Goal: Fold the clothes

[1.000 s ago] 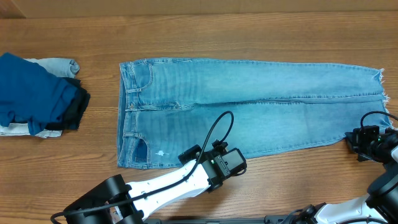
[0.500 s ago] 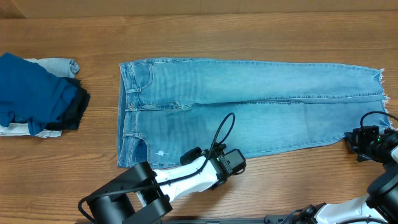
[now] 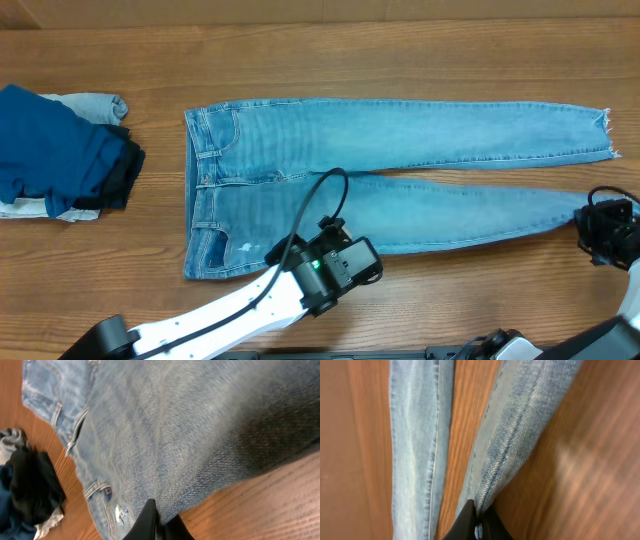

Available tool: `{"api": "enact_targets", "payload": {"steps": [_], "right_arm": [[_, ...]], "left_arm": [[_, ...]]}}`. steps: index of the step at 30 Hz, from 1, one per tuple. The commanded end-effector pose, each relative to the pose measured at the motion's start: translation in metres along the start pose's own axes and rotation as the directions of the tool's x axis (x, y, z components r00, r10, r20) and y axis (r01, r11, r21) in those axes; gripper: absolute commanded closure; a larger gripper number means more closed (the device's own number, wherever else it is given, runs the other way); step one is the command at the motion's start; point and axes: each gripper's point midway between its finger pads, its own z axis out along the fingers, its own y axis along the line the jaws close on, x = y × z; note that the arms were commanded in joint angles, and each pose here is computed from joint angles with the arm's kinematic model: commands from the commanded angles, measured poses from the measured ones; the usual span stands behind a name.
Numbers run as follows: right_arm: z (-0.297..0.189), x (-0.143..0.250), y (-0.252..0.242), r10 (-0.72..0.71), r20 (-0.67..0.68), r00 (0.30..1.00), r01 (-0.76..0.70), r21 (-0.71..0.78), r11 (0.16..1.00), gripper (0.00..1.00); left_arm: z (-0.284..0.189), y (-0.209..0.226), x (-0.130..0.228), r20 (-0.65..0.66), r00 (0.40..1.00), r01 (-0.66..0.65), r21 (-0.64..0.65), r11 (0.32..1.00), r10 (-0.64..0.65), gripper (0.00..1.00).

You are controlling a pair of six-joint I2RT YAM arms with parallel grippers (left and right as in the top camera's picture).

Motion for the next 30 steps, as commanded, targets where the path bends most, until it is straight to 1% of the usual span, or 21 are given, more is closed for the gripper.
{"api": "enact_targets", "payload": {"steps": [1, 3, 6, 8, 10, 12, 14, 17, 19, 21, 24, 26, 27, 30], "right_arm": [[-0.023, -0.008, 0.001, -0.018, 0.114, 0.993, 0.014, 0.033, 0.999, 0.96], [-0.034, -0.01, 0.007, -0.036, 0.148, 0.988, 0.034, 0.014, 0.999, 0.96], [-0.044, -0.015, 0.018, -0.048, 0.172, 0.984, 0.049, -0.001, 0.999, 0.96], [-0.05, -0.019, 0.024, -0.06, 0.187, 0.981, 0.062, -0.01, 0.998, 0.96], [-0.055, -0.022, 0.034, -0.075, 0.196, 0.978, 0.081, -0.019, 0.997, 0.96], [-0.056, -0.022, 0.046, -0.108, 0.199, 0.974, 0.115, -0.023, 0.993, 0.96], [-0.051, -0.023, 0.062, -0.16, 0.201, 0.966, 0.164, -0.002, 0.986, 0.96], [-0.035, -0.026, 0.086, -0.21, 0.17, 0.963, 0.214, 0.0, 0.977, 0.96], [-0.016, -0.039, 0.094, -0.229, 0.168, 0.959, 0.227, 0.028, 0.973, 0.96], [0.006, -0.046, 0.097, -0.226, 0.126, 0.966, 0.223, 0.034, 0.974, 0.96], [0.043, -0.054, 0.111, -0.258, 0.118, 0.959, 0.261, -0.009, 0.965, 0.96], [0.054, -0.055, 0.124, -0.288, 0.137, 0.948, 0.295, -0.04, 0.955, 0.96], [0.059, -0.054, 0.14, -0.323, 0.166, 0.932, 0.338, -0.073, 0.938, 0.96], [0.068, -0.047, 0.167, -0.369, 0.202, 0.907, 0.398, -0.127, 0.909, 0.94]], "left_arm": [[-0.029, 0.016, 0.0, 0.057, 0.995, 0.084, -0.001, 0.996, -0.084, 0.96], [-0.044, 0.025, -0.001, 0.072, 0.994, 0.079, -0.006, 0.997, -0.078, 0.96], [-0.069, 0.057, -0.018, 0.132, 0.987, 0.108, -0.081, 0.991, -0.096, 0.96], [-0.073, 0.07, -0.028, 0.15, 0.983, 0.122, -0.082, 0.989, -0.108, 0.96], [-0.067, 0.085, -0.032, 0.144, 0.982, 0.133, -0.094, 0.987, -0.119, 0.96], [-0.052, 0.099, -0.038, 0.125, 0.983, 0.144, -0.064, 0.988, -0.135, 0.96], [-0.042, 0.121, -0.044, 0.139, 0.97, 0.21, -0.076, 0.975, -0.198, 0.96], [-0.033, 0.138, -0.063, 0.197, 0.964, 0.192, -0.049, 0.98, -0.179, 0.96], [-0.027, 0.14, -0.071, 0.229, 0.958, 0.173, 0.027, 0.984, -0.175, 0.96], [-0.014, 0.154, -0.078, 0.24, 0.955, 0.173, 0.028, 0.984, -0.175, 0.96], [0.027, 0.166, -0.09, 0.213, 0.96, 0.178, 0.03, 0.984, -0.181, 0.96], [0.053, 0.165, -0.095, 0.188, 0.966, 0.175, 0.035, 0.984, -0.179, 0.96], [0.07, 0.164, -0.099, 0.173, 0.967, 0.181, 0.033, 0.983, -0.185, 0.96], [0.092, 0.164, -0.108, 0.17, 0.966, 0.196, 0.016, 0.981, -0.196, 0.96]]}}
